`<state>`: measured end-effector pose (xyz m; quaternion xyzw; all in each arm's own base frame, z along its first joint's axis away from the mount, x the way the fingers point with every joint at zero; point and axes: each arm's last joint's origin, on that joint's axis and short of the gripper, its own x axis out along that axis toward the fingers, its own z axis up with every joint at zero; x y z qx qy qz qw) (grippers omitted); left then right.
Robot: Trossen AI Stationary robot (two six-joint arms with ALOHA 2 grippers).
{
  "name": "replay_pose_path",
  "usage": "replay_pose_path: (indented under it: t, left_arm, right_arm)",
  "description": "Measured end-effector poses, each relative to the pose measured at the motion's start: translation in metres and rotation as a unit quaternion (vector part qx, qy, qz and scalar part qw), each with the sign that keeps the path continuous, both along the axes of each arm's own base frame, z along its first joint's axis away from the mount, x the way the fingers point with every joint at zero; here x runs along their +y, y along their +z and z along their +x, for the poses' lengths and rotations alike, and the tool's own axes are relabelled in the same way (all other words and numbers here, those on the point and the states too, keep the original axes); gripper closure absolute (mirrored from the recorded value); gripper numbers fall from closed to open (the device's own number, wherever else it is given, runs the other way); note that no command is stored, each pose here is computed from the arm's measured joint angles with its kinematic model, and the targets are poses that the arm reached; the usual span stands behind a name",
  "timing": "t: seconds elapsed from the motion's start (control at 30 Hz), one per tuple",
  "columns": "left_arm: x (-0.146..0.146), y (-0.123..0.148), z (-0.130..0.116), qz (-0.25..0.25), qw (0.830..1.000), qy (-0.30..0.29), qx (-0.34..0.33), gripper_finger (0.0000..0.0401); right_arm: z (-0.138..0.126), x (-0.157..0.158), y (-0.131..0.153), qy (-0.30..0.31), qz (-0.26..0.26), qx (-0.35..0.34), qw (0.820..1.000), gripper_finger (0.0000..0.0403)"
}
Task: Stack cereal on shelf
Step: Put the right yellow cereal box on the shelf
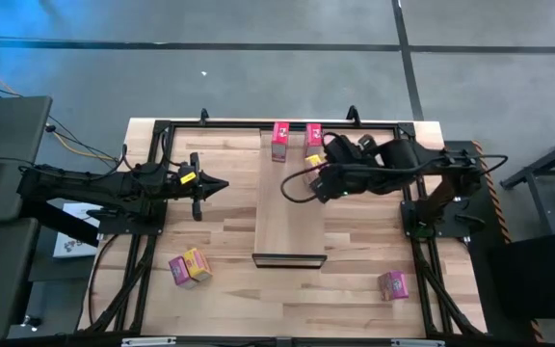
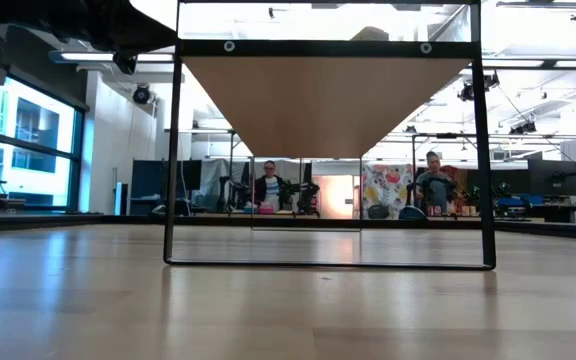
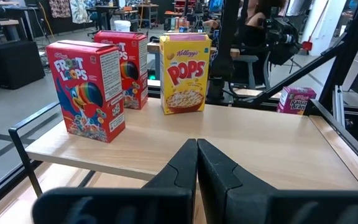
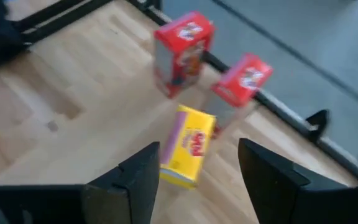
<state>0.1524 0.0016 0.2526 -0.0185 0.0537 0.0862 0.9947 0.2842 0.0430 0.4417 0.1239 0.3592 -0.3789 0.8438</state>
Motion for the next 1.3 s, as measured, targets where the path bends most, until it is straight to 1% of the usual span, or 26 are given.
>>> replay_pose_path:
  t: [0.1,0.17,0.27,0.37,0.47,0.6,0.67,0.7,0.83,0.9,1.07,1.3]
  left_arm:
    - [0.0,0.0,0.0,-0.001,1.0,0.0,0.0,0.0398]
    - [0.0,0.0,0.0,-0.001,1.0,0.0,0.0,0.0398]
    - [0.0,0.0,0.0,-0.001,1.0,0.0,0.0,0.0398]
    - [0.0,0.0,0.0,-0.001,1.0,0.0,0.0,0.0398]
    - [0.0,0.0,0.0,-0.001,1.0,0.0,0.0,0.0398]
    - [0.0,0.0,0.0,0.0,1.0,0.0,-0.001,0.0398]
    - [0.0,0.0,0.0,0.0,1.0,0.0,-0.001,0.0398]
    - [0.0,0.0,0.0,0.0,1.0,0.0,-0.001,0.0398]
    - [0.0,0.0,0.0,0.0,1.0,0.0,-0.001,0.0398]
    - [0.0,0.0,0.0,0.0,1.0,0.0,-0.001,0.0398]
    - [0.0,0.0,0.0,0.0,1.0,0.0,-0.002,0.0398]
    - [0.0,0.0,0.0,0.001,1.0,0.0,-0.002,0.0398]
  right_arm:
    - [-0.017,-0.001,-0.011,-0.018,-0.017,0.011,1.0,0.0212]
    - [-0.033,-0.002,-0.024,-0.031,-0.01,0.023,0.999,0.0219]
    - [-0.066,-0.005,-0.043,-0.068,0.004,0.014,0.998,0.0231]
    - [-0.098,-0.007,-0.066,-0.117,0.011,-0.018,0.993,0.0252]
    - [-0.115,-0.006,-0.097,-0.144,0.015,-0.079,0.986,0.0287]
    - [-0.114,-0.002,-0.145,-0.128,0.025,-0.149,0.98,0.0353]
    - [-0.11,-0.002,-0.165,-0.123,0.021,-0.185,0.975,0.0387]
    - [-0.107,-0.001,-0.175,-0.12,0.017,-0.203,0.972,0.0395]
    - [-0.095,0.003,-0.204,-0.096,0.005,-0.267,0.959,0.0387]
    - [-0.091,0.003,-0.215,-0.083,0.004,-0.291,0.953,0.0395]
    - [-0.086,0.0,-0.223,-0.076,0.003,-0.342,0.937,0.04]
    - [-0.079,-0.005,-0.216,-0.067,-0.006,-0.371,0.926,0.0402]
